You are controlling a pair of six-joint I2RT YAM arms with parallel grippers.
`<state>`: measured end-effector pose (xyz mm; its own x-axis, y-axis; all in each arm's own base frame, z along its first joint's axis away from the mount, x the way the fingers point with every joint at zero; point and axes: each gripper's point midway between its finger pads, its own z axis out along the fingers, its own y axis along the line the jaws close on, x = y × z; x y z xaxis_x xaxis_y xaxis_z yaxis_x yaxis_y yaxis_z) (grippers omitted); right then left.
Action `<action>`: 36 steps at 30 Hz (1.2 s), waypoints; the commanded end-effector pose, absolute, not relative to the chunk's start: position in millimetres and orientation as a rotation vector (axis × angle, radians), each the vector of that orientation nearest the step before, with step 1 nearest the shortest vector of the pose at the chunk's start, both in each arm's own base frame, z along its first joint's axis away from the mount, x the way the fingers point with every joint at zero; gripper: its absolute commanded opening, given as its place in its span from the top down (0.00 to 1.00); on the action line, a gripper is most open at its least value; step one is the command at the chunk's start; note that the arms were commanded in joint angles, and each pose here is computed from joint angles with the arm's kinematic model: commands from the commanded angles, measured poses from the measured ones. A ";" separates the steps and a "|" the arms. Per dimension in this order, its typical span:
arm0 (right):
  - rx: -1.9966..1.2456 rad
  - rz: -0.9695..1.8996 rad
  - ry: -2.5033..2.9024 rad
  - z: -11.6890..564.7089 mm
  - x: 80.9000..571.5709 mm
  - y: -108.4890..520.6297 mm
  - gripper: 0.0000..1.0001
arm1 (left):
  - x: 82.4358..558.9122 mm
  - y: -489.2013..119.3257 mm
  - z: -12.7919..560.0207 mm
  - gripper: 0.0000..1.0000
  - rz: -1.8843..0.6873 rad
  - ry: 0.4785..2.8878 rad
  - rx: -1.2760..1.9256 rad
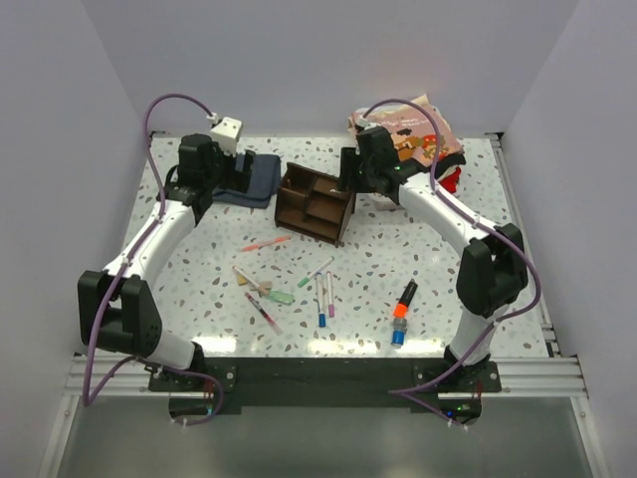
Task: Sort the stationery into containers
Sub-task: Move the storage box to the center of the board.
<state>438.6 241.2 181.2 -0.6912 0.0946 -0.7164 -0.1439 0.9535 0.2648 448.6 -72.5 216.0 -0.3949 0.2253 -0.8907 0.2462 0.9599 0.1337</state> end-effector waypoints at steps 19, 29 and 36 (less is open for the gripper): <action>0.199 0.200 2.382 176.8 408.1 245.0 0.57 | 424.6 -68.6 244.7 0.00 -0.094 1.917 0.259; 0.198 0.143 2.423 148.3 409.8 242.4 0.57 | 423.2 -58.1 244.1 0.00 -0.104 1.922 0.221; 0.155 0.156 2.412 147.6 419.9 251.9 0.81 | 423.2 -54.5 242.3 0.00 -0.111 1.927 0.206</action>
